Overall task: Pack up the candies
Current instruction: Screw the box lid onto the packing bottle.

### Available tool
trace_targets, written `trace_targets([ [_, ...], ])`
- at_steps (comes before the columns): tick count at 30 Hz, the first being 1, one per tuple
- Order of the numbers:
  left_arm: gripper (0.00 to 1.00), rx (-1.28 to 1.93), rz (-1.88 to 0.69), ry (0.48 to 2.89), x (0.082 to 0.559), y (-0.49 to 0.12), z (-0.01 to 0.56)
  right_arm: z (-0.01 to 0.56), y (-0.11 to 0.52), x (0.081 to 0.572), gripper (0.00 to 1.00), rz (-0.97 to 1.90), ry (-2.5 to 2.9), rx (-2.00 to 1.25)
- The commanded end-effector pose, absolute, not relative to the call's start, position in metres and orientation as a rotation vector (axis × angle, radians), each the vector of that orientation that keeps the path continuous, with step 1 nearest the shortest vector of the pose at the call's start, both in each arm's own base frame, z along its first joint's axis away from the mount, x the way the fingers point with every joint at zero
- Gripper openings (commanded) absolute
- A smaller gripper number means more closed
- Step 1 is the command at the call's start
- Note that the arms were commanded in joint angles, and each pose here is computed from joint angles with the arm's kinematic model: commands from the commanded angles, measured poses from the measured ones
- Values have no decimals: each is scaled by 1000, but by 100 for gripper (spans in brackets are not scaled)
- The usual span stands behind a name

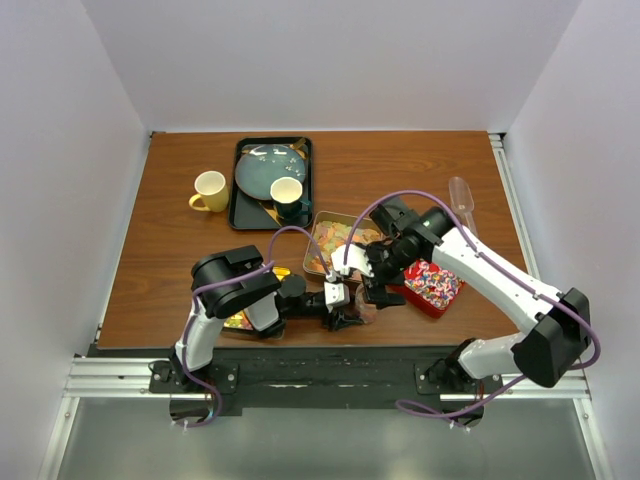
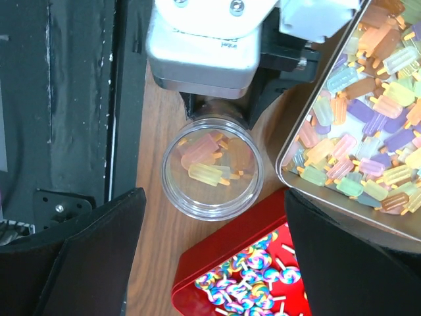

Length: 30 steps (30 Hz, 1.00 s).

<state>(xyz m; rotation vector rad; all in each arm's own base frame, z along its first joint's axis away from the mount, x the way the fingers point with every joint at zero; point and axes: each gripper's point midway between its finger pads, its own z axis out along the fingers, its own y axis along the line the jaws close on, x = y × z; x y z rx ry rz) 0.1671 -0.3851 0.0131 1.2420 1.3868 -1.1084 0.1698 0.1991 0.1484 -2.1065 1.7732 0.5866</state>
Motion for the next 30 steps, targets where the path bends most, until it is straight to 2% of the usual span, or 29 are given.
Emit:
trace_targets([
  [1,4,1138,-1092,1158,176,-380,52,146,205,161,90,656,1718,-2136],
  [13,3,1116,-1107,1190,180,-378,50,128,206,164,90,636,1789,-2106],
  [30,1,1078,-1099,1214,191,-373,50,115,158,134,90,524,1927,-2147],
])
